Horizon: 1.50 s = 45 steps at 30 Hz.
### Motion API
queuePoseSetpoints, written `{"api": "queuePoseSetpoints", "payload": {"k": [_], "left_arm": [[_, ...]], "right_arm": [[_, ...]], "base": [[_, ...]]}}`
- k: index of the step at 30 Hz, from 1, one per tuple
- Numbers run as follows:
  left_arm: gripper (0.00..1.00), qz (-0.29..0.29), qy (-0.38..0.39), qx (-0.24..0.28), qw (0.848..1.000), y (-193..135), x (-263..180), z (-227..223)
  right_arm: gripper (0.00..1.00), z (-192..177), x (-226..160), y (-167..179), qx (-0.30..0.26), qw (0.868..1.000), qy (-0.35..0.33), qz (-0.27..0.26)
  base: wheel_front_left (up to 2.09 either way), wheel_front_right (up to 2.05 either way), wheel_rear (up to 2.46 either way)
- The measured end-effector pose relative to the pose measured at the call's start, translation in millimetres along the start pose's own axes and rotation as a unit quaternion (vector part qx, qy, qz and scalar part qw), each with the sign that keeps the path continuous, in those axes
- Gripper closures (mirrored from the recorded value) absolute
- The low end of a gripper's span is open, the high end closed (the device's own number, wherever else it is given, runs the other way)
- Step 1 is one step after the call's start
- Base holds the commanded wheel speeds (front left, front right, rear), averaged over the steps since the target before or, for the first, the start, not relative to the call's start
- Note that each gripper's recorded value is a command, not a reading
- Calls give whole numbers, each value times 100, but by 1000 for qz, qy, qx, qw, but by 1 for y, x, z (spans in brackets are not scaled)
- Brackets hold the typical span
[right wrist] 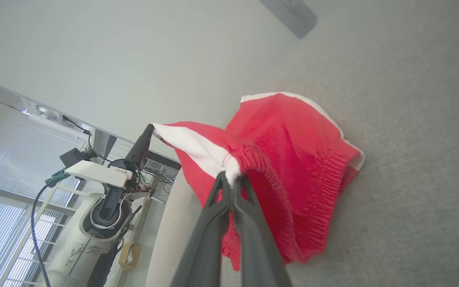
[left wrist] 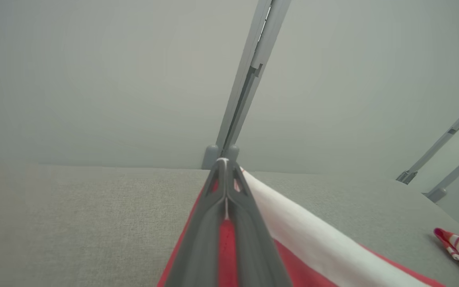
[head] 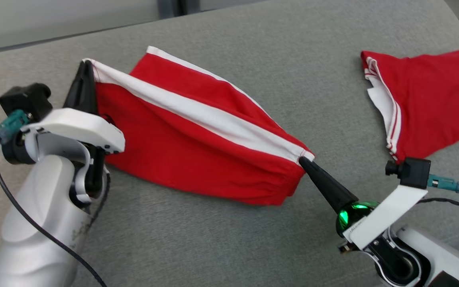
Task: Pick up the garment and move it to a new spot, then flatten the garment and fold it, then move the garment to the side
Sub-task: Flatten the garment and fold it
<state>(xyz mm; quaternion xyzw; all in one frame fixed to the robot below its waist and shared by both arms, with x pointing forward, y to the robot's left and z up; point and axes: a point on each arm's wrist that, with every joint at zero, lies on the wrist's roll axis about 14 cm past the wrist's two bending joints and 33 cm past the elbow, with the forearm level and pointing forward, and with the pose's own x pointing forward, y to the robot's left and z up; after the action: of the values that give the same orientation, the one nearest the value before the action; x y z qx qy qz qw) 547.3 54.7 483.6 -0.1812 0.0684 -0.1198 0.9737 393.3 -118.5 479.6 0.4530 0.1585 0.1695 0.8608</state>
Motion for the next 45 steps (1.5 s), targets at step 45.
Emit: {"api": "queuePoseSetpoints", "payload": {"k": [45], "left_arm": [[100, -14, 239, 181, 954, -2, 147, -120]], "right_arm": [[100, 13, 45, -71, 44, 991, -32, -119]], "base": [[0, 0, 0]]}}
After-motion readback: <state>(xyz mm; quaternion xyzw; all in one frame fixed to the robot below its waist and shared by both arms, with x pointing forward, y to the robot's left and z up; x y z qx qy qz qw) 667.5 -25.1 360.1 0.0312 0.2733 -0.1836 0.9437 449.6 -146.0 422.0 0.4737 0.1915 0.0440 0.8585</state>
